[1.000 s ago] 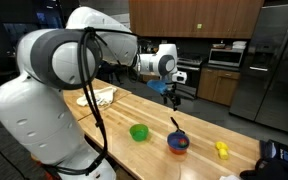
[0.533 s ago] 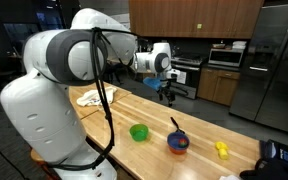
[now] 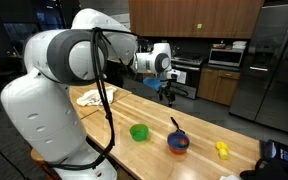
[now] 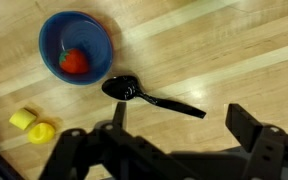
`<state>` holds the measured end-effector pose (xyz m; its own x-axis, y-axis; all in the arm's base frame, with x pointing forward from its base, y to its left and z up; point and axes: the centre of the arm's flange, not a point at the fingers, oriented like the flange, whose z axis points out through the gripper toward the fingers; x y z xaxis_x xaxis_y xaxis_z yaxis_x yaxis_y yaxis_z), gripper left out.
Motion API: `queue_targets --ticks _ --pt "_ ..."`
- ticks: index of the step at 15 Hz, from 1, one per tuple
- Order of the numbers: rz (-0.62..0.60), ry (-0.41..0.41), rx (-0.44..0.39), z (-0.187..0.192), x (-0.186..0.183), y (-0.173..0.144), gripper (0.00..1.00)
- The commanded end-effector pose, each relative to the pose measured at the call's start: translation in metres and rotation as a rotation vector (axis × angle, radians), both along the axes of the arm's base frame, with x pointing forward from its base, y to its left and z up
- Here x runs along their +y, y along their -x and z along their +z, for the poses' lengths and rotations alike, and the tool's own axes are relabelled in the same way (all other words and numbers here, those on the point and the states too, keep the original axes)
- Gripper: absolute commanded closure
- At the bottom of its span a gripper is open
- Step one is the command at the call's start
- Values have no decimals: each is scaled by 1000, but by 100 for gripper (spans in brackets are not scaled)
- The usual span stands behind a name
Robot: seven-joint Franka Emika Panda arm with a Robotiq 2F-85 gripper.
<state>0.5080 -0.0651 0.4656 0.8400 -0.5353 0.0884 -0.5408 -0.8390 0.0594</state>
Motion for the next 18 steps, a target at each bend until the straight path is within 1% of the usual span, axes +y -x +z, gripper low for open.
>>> queue_targets --ticks 1,12,18 --pt "0 0 0 0 0 0 0" --pt "-6 -5 6 -1 -8 4 0" --pt "-18 6 3 0 -37 17 0"
